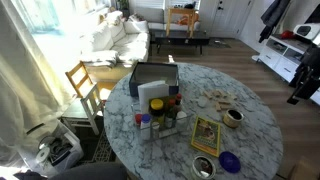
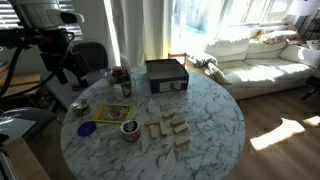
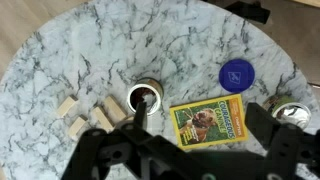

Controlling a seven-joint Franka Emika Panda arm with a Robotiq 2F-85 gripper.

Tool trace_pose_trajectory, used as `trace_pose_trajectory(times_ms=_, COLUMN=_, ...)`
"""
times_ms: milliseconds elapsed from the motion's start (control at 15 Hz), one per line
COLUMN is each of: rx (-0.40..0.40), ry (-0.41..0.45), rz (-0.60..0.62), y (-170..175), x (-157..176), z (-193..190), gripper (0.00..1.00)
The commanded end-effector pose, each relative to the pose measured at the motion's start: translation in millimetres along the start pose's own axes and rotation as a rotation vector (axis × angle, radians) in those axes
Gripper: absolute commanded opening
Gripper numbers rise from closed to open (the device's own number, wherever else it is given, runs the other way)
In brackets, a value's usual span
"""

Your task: Move the can to the left then put the lid on top

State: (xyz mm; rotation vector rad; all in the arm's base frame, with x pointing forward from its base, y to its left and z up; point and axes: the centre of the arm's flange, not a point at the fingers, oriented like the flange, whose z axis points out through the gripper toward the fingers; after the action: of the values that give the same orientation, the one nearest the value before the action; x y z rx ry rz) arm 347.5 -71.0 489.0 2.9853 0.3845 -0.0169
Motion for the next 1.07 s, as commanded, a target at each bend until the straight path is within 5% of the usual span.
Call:
trace_pose_trajectory(times_ms=0, rx=0.000, ry=0.000, rz=0.000, y=0.0, x=0.0, z=0.1, gripper=1.00)
trace_pose_trajectory(times_ms=333, rx=0.000, ry=0.000, rz=0.000, y=0.0, x=0.1, z=0.1, gripper=1.00)
trace_pose_trajectory(times_ms=667, rx=0.060, ry=-0.095, rz=0.057, y=4.3, x=35.0, z=61.2, gripper=1.00)
trace_pose_trajectory(times_ms=1000, rx=0.069, ry=-0.065, rz=0.034, y=19.5, x=64.0, z=115.0, gripper=1.00)
